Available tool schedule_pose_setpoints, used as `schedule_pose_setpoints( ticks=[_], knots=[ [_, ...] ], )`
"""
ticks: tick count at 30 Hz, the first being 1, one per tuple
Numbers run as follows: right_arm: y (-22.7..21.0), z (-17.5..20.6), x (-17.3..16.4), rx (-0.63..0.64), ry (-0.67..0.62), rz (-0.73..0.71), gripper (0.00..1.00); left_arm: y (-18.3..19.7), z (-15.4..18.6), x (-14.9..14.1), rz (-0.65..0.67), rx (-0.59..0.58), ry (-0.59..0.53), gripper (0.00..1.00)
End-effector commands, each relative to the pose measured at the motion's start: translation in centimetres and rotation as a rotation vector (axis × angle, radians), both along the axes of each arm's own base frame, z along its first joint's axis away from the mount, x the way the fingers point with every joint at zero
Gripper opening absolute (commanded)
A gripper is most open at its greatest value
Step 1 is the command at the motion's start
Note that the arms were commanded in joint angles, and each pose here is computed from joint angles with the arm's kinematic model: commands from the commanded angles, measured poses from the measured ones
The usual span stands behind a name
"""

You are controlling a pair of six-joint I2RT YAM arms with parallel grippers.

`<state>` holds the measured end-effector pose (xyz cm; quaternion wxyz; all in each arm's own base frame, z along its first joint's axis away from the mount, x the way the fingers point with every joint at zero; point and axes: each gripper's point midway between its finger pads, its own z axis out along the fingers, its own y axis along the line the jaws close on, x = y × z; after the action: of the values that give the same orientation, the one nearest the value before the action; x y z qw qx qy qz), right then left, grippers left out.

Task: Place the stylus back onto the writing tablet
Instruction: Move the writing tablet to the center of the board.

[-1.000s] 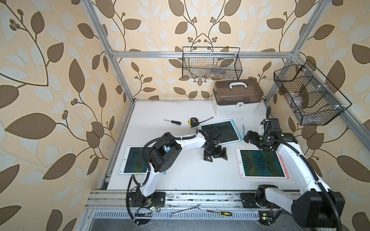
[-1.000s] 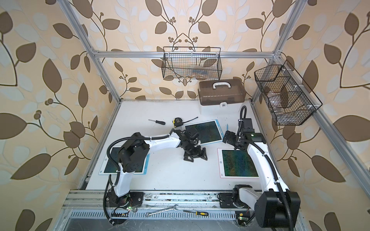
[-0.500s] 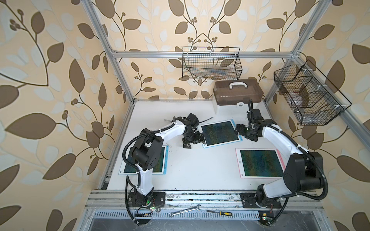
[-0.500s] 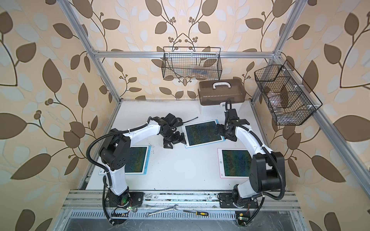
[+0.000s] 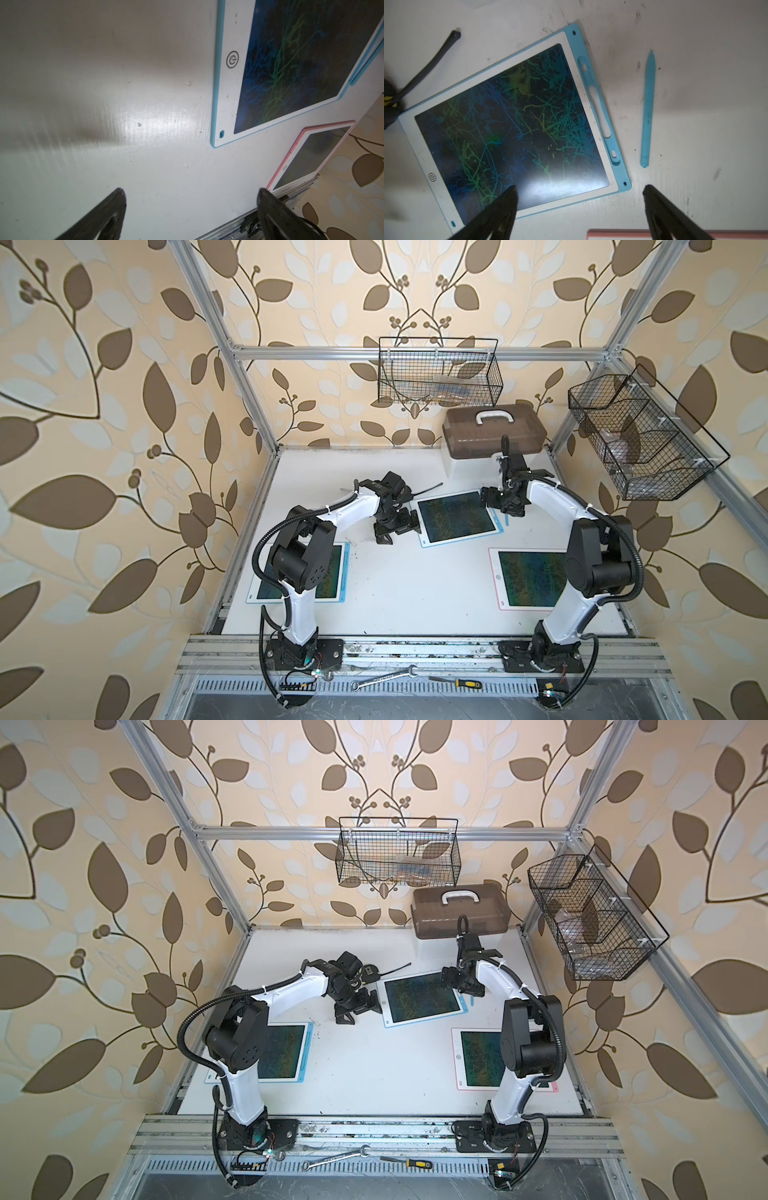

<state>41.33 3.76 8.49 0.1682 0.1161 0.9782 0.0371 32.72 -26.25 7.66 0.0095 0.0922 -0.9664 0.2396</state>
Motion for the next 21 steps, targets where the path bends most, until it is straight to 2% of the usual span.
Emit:
schedule_pose_setpoints(
  ticks=[1,21],
  knots=[
    [-0.1,-0.8,0.6,-0.009,0.023,0.028,0.94,0.0,1.9,1.8,0.033,-0.013,-0.061,0.99],
    [-0.3,-5.0,1.2,0.025,0.096,0.009,0.92,-0.7,0.9,3.0,0.047,-0.036,-0.06,0.99]
  ],
)
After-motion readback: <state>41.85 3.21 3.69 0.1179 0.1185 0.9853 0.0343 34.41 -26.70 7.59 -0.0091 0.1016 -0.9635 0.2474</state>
